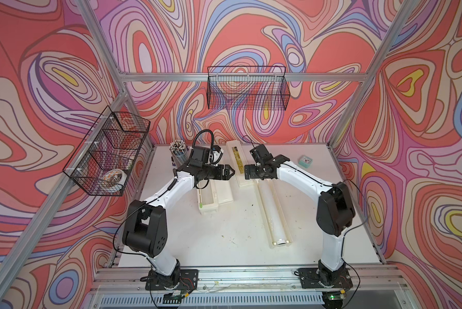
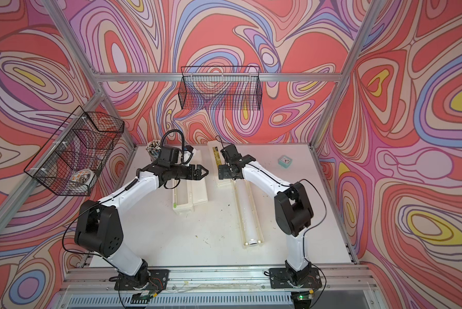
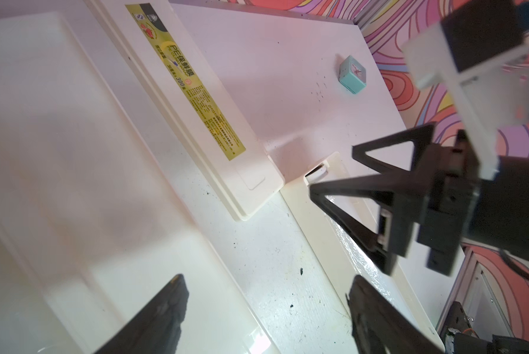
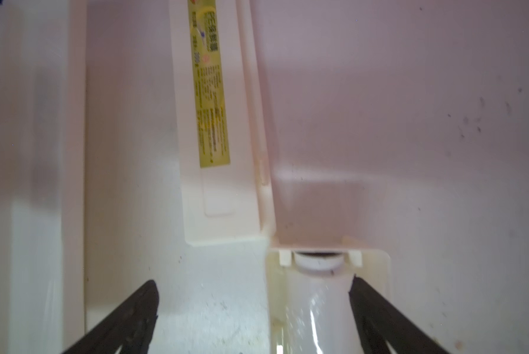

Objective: Put plastic wrap rolls into dispensers
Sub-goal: Pick up the lid from the center of the board, then close the lid on the plastic wrap cutting box.

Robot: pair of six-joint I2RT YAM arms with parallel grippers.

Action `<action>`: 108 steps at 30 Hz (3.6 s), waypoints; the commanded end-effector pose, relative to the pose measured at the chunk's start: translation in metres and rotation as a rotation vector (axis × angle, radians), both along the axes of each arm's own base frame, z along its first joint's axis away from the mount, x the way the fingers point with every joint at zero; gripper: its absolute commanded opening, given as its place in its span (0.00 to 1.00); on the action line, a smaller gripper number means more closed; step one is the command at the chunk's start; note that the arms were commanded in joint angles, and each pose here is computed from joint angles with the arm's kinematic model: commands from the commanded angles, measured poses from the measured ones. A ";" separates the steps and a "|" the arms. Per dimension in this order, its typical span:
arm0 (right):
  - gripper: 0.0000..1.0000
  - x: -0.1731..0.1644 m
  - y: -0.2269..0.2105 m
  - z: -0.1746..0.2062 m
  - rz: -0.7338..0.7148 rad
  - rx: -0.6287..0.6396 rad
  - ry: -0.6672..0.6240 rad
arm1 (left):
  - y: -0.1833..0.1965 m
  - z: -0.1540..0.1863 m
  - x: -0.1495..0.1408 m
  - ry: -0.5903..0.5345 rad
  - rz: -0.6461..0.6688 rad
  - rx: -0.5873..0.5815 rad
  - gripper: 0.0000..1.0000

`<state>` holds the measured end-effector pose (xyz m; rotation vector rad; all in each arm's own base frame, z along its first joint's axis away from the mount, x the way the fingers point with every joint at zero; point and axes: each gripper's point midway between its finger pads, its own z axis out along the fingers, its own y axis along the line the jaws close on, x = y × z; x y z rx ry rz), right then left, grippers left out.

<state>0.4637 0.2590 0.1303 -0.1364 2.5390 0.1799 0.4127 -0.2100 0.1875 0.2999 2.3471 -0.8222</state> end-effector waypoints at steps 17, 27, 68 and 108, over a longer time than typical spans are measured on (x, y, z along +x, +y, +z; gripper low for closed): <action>0.98 0.092 0.043 -0.118 0.000 -0.138 0.010 | 0.037 0.011 0.013 -0.025 0.060 0.049 0.86; 0.89 0.084 0.044 -0.158 0.002 -0.103 0.109 | 0.042 0.010 0.018 -0.012 0.071 0.047 0.86; 0.55 -0.193 -0.046 0.030 -0.082 -0.057 -0.064 | -0.054 0.011 0.000 0.030 -0.050 -0.039 0.82; 0.77 -0.252 -0.095 -0.059 -0.053 -0.212 0.012 | -0.073 -0.007 -0.017 0.060 -0.054 0.029 0.81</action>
